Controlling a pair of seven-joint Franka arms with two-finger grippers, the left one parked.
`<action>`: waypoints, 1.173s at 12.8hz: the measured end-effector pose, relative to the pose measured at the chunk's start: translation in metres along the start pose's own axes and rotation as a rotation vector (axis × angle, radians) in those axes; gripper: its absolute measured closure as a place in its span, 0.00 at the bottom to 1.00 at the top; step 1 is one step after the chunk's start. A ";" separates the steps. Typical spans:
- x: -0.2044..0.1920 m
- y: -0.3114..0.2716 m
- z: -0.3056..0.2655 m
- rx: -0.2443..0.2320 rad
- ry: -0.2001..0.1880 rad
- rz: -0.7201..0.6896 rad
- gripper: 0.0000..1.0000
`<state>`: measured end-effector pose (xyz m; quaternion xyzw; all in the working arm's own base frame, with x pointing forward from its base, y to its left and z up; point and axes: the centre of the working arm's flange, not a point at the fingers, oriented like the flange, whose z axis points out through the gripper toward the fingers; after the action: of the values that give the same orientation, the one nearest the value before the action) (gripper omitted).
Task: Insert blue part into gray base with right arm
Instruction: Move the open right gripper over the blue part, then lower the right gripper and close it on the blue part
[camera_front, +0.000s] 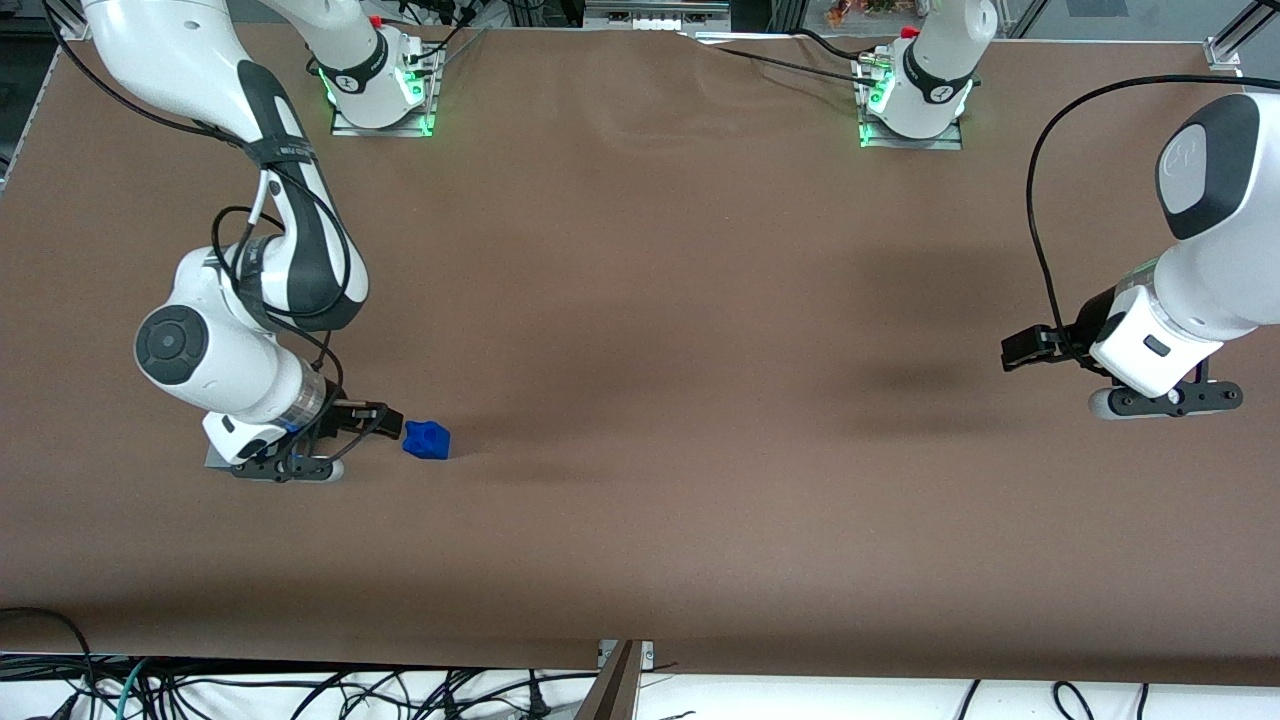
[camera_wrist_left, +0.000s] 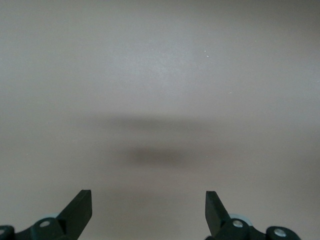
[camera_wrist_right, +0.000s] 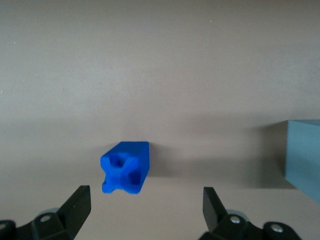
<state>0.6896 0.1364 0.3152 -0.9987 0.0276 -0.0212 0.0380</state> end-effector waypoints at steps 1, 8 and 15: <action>0.000 -0.005 0.007 0.003 0.005 0.015 0.00; -0.002 -0.033 0.048 0.009 0.043 0.058 0.00; -0.006 -0.033 0.075 -0.005 0.014 0.049 0.00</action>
<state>0.6885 0.1749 0.2425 -0.9976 0.0523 -0.0271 0.0359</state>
